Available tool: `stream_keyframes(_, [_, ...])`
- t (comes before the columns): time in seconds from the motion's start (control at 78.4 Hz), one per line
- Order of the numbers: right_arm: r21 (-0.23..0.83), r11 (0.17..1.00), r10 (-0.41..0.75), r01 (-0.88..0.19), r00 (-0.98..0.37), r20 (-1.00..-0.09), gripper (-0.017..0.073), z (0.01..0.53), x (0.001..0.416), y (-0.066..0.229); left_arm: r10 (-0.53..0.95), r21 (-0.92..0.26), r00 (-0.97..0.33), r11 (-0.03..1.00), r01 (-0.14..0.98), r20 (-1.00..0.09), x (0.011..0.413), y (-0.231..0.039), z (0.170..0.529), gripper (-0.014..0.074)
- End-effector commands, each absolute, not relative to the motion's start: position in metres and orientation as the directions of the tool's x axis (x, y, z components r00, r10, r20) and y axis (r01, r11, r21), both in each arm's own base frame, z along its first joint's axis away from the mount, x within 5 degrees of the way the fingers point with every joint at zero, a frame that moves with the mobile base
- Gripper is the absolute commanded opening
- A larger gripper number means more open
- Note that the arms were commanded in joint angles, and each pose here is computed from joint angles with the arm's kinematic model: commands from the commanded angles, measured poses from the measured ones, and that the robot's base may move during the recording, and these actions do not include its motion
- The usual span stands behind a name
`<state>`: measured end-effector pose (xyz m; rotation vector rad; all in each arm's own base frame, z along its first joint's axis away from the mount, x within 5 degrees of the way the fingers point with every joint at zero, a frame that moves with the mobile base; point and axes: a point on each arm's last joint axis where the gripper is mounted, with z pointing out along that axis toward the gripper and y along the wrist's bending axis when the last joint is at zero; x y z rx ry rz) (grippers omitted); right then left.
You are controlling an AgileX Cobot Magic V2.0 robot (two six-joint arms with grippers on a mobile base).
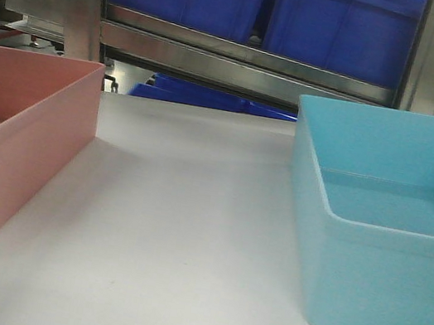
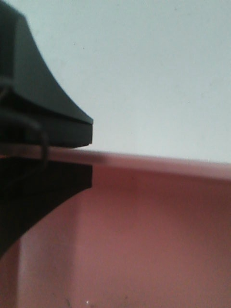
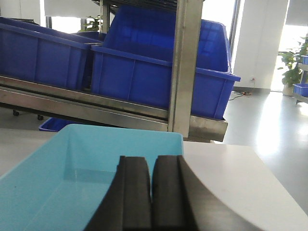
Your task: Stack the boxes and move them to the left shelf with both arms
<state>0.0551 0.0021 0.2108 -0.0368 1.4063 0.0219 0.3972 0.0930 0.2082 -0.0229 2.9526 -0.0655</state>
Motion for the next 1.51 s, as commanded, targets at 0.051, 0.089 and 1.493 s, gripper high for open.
stream_keyframes(0.051, [-0.018, 0.999, -0.008, -0.033, 0.285, -0.958, 0.0057, 0.229, 0.051, 0.002, -0.043, -0.093, -0.973, 0.995, -0.022, -0.225, 0.387, 0.084, 0.249, -0.0003])
stream_keyframes(0.089, [-0.018, 0.999, -0.008, -0.033, 0.285, -0.958, 0.0057, 0.229, 0.051, 0.002, -0.059, -0.104, -0.973, 0.994, -0.036, -0.222, 0.385, 0.083, 0.253, -0.0003])
stream_keyframes(1.493, [-0.018, 0.999, -0.008, -0.033, 0.285, -0.958, 0.0057, 0.229, 0.051, 0.002, -0.010, -0.300, -0.986, 0.953, 0.041, -0.166, 0.318, -0.172, 0.256, -0.0001])
